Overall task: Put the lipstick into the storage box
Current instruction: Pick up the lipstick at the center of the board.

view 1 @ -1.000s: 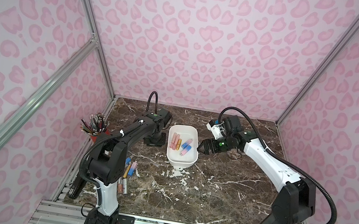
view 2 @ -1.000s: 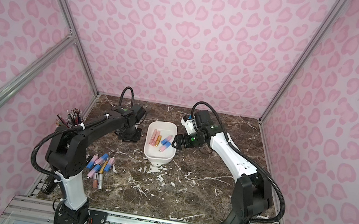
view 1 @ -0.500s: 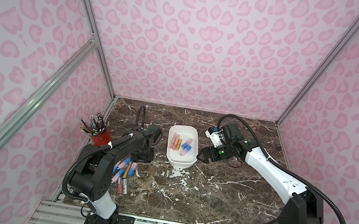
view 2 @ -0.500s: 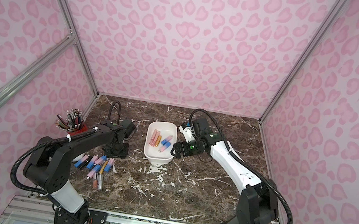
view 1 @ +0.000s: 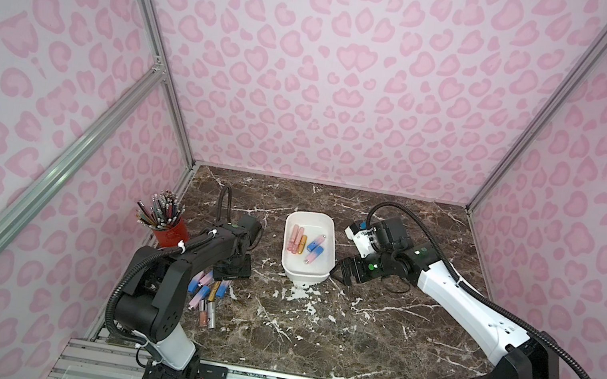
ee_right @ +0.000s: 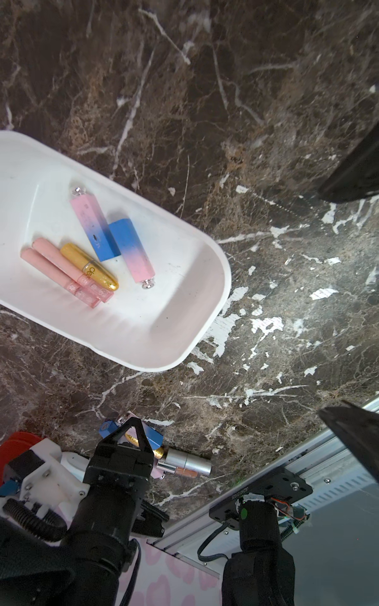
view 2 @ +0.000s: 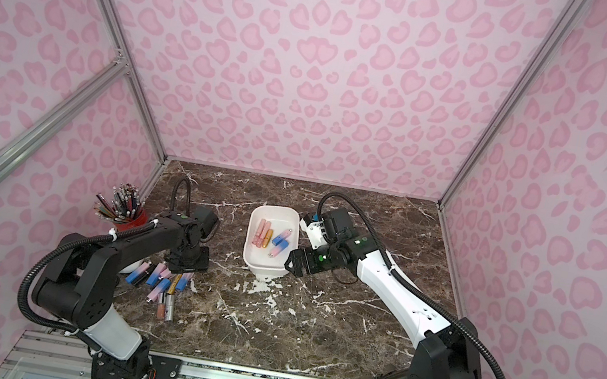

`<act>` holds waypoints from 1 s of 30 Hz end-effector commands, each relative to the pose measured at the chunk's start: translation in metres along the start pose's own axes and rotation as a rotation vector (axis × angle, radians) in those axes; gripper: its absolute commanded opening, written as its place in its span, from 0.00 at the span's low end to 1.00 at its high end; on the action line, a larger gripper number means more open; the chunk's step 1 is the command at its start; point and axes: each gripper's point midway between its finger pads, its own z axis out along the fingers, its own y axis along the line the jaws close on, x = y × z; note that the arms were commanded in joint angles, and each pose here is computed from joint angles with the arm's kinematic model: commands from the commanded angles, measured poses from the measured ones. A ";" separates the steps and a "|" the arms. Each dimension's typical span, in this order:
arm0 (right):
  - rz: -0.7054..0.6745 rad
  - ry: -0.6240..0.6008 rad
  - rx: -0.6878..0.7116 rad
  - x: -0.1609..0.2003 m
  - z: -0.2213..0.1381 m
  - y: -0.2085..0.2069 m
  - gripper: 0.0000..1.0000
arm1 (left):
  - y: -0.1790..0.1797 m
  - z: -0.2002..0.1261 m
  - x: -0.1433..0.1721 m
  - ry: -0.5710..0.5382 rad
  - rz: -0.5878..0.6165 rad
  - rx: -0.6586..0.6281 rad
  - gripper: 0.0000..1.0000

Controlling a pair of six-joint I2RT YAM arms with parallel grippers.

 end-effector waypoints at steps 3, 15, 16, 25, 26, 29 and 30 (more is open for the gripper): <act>-0.052 0.027 0.062 0.001 0.004 0.005 0.99 | -0.004 0.005 -0.003 -0.001 0.003 0.020 0.53; -0.045 0.035 0.040 0.005 0.009 0.017 0.99 | -0.001 0.019 0.004 0.032 0.021 0.013 0.53; -0.043 0.038 0.039 0.005 0.009 0.017 0.99 | -0.001 0.020 0.005 0.034 0.022 0.015 0.53; -0.039 0.044 0.036 0.005 0.011 0.018 0.99 | -0.009 0.027 0.014 0.071 0.006 0.061 0.23; -0.041 0.043 0.036 0.004 0.011 0.018 0.99 | -0.010 0.027 0.014 0.072 0.004 0.064 0.17; -0.046 0.048 0.034 0.005 0.010 0.019 0.99 | -0.013 0.026 0.013 0.075 0.003 0.074 0.03; -0.047 0.049 0.032 0.005 0.010 0.019 0.99 | -0.014 0.025 0.012 0.074 0.002 0.078 0.03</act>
